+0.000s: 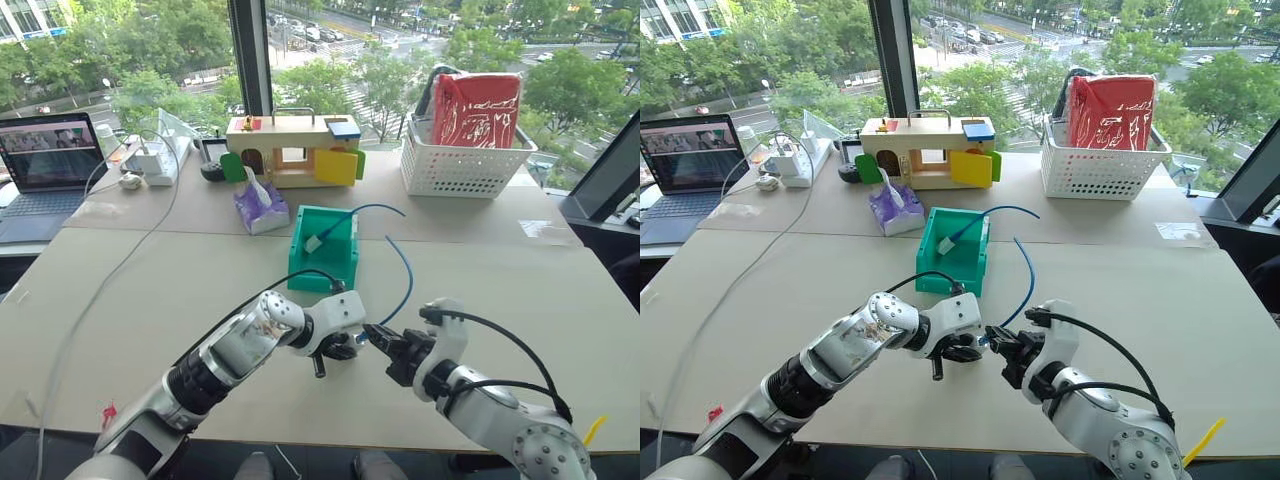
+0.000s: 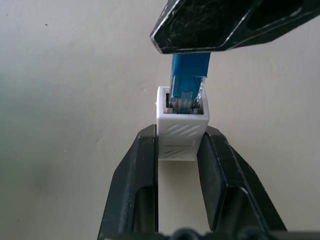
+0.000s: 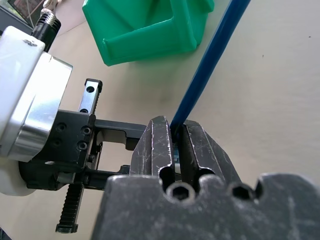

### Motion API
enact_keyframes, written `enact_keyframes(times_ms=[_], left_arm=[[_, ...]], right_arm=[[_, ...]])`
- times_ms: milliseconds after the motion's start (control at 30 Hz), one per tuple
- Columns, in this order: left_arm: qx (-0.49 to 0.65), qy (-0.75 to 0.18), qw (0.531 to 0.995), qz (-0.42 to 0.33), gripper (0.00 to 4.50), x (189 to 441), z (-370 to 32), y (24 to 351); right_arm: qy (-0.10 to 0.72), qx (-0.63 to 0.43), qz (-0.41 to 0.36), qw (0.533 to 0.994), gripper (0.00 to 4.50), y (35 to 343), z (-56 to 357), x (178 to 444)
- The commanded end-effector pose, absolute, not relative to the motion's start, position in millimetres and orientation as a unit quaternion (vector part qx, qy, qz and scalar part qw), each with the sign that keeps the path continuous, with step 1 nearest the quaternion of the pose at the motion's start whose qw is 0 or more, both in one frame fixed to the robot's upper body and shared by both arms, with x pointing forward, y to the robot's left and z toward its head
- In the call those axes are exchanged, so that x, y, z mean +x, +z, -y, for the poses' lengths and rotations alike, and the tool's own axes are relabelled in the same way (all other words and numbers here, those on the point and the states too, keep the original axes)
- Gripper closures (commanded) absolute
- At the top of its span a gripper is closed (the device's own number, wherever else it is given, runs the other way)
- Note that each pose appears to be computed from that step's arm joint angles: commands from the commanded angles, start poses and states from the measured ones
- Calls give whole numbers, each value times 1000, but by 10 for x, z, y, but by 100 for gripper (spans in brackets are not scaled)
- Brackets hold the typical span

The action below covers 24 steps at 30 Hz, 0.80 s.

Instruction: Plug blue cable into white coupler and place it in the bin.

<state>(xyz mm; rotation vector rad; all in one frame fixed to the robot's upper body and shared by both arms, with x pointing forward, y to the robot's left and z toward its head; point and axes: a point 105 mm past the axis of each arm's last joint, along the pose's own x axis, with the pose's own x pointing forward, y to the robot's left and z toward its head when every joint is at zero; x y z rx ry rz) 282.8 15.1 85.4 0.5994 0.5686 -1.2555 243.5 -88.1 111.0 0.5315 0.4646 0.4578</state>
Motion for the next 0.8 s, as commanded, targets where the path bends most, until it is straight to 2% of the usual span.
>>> enact_keyframes(times_ms=[33, 200, 433, 800], left_arm=[[265, -544, 733, -309, 388, 2798, -248, 608], [246, -529, 747, -317, 388, 2787, -301, 596], [244, -519, 753, -322, 388, 2775, -378, 602], [255, -503, 765, -312, 388, 2867, -450, 621]], right_arm=[[272, 269, -283, 879, 450, 927, 675, 2266], [269, 240, -310, 880, 450, 757, 743, 2286], [287, 243, -319, 870, 450, 732, 663, 2276], [278, 215, -332, 876, 450, 629, 758, 2318]])
